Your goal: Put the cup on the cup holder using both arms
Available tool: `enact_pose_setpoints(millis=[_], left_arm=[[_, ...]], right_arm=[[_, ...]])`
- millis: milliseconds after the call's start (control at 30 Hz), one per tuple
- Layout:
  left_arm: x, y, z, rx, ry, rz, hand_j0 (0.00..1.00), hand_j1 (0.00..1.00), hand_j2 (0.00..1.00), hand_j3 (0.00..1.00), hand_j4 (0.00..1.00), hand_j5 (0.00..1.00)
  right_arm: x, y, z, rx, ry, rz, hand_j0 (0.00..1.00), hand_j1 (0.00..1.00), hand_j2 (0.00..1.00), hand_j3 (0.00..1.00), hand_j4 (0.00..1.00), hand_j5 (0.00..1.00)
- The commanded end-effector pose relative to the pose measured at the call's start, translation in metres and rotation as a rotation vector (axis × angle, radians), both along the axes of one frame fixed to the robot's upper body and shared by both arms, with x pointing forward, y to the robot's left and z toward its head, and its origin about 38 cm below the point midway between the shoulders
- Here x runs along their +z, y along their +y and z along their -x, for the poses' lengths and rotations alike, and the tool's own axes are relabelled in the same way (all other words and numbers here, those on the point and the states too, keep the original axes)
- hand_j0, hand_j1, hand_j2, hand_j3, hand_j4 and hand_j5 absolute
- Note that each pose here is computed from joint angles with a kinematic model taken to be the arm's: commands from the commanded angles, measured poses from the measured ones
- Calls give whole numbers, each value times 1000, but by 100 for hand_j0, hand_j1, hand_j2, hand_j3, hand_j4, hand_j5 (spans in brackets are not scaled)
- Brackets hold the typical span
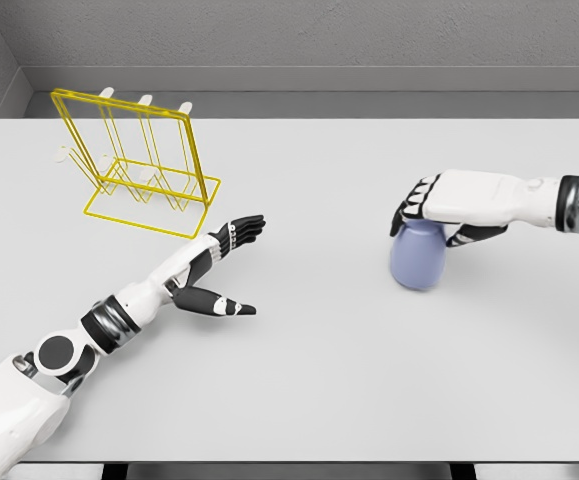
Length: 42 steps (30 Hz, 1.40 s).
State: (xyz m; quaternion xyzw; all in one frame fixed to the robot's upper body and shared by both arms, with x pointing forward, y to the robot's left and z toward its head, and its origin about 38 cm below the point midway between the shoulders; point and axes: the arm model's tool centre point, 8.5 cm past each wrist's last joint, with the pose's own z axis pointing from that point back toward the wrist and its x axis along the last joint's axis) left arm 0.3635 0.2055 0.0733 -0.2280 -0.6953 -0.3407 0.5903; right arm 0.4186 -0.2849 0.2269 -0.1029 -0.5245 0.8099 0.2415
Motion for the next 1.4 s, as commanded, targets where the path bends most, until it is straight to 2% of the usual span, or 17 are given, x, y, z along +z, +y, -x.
enact_pose_setpoints(millis=[0,167,1067,1133,1367], left_arm=[[0,0,0,1,2,4,100,100,100,100,100,100],[0,0,0,0,1,4,100,100,100,100,100,100],[0,-1,-1,6,3,14,100,100,100,100,100,100],[3,6,-5,29,-6,19,100,100,100,100,100,100],[2,8,-5,34,-2,14,100,100,100,100,100,100]], right_arm=[[0,6,-1,8,1,-17,70,70,70,70,70,70],[4,13,-4,21,-10,-29,70,70,70,70,70,70],[1,61,-6,106,-6,-102,70,70,70,70,70,70],[1,64,-6,112,-7,-107,70,70,70,70,70,70],[4,73,-7,128,-13,-120,70,70,70,70,70,70]])
